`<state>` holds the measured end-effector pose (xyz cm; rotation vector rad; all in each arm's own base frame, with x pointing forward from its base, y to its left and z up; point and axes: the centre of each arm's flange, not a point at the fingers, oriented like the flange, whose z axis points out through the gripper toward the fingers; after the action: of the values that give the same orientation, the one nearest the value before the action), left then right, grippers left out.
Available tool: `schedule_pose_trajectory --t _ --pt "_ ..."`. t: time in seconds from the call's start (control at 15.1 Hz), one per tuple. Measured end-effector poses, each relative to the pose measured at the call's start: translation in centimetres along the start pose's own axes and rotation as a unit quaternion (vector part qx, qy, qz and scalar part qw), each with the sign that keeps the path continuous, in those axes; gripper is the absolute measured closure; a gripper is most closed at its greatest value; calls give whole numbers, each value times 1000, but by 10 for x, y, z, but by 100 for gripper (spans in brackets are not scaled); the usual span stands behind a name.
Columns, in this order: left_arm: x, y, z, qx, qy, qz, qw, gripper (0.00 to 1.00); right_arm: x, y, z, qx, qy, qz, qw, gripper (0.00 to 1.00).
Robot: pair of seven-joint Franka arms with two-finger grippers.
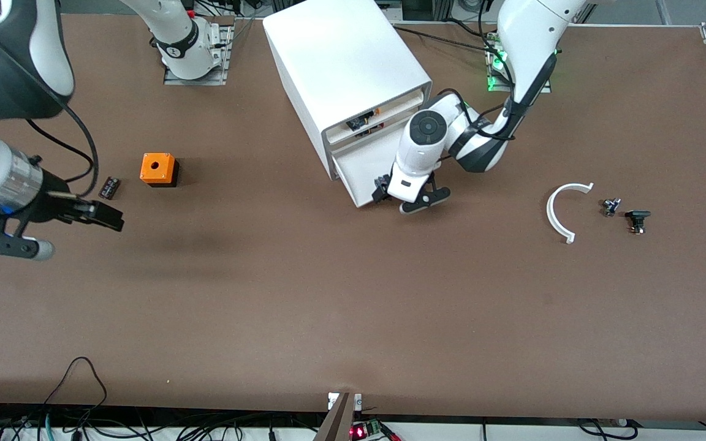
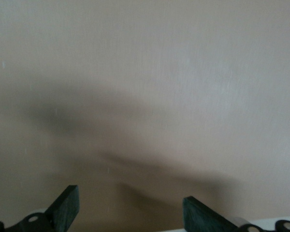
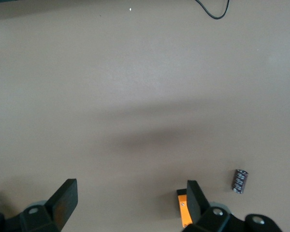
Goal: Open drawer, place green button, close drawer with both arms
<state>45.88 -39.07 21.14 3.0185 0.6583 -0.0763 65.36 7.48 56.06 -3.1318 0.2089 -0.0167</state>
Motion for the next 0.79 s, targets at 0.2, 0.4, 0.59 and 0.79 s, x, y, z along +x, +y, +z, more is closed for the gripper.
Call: schedule_pose_trajectory --t 0.2,0.4,0.59,0.79 --pt "-26 3 1 3 -10 -2 1000 0 -28 14 -17 5 24 -12 1000 0" --pt "-36 4 1 3 -14 0 1000 0 -62 26 -21 9 39 -13 999 0" --pt "-37 6 -6 -7 -23 0 1000 0 -87 32 -27 10 40 -13 999 0" --pt "-50 8 -10 -13 -35 7 999 0 -98 35 -30 6 45 -15 999 0"
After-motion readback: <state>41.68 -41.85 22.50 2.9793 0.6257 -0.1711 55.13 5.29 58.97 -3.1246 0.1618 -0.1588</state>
